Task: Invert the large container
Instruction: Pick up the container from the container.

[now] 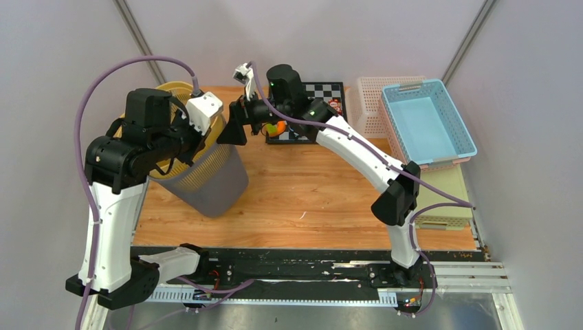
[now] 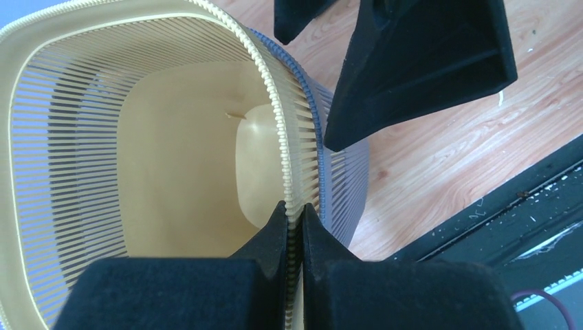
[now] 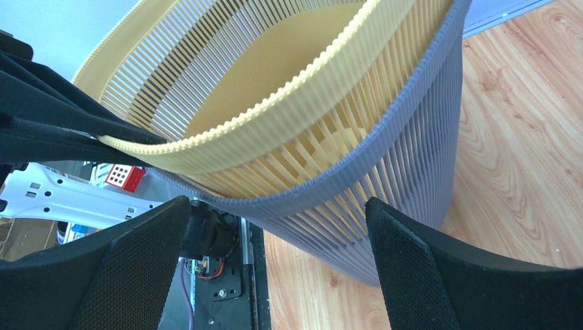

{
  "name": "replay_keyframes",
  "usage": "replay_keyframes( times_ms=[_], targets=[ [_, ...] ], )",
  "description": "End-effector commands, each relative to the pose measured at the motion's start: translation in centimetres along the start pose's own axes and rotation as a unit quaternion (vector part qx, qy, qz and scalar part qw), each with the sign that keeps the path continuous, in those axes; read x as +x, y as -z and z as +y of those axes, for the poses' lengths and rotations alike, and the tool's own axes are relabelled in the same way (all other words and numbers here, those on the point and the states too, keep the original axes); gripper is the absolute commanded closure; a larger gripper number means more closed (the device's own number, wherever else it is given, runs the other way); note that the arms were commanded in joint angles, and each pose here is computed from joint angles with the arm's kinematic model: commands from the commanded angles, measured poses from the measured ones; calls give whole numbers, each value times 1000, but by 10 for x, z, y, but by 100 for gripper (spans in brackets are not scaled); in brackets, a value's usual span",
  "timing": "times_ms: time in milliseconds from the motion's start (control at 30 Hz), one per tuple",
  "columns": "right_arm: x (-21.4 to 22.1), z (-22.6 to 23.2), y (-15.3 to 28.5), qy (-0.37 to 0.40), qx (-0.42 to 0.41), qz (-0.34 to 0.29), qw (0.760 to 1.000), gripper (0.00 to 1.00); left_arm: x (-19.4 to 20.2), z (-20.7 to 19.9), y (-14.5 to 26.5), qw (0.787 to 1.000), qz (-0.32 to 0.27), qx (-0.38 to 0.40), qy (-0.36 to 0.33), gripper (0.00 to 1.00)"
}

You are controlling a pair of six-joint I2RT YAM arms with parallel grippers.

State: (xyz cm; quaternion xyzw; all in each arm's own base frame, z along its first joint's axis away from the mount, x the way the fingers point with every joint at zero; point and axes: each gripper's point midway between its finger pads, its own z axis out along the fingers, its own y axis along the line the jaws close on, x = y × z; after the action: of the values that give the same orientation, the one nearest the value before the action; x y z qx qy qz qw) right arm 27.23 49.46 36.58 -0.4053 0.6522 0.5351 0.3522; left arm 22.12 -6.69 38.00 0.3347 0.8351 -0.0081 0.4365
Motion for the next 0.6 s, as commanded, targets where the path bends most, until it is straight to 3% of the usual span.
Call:
replay_keyframes(
  times_ms=[0,267,567],
  targets=[
    [-24,13,11,14,3,-30,999,0,-40,12,22,993,-101,-31,-43,100],
    [-7,-17,-1,-2,55,-15,998,0,-38,1,27,993,-109,-4,-54,100],
    [26,-43,-8,-18,87,20,996,0,-72,23,62,982,-176,-64,-38,100]
  ],
)
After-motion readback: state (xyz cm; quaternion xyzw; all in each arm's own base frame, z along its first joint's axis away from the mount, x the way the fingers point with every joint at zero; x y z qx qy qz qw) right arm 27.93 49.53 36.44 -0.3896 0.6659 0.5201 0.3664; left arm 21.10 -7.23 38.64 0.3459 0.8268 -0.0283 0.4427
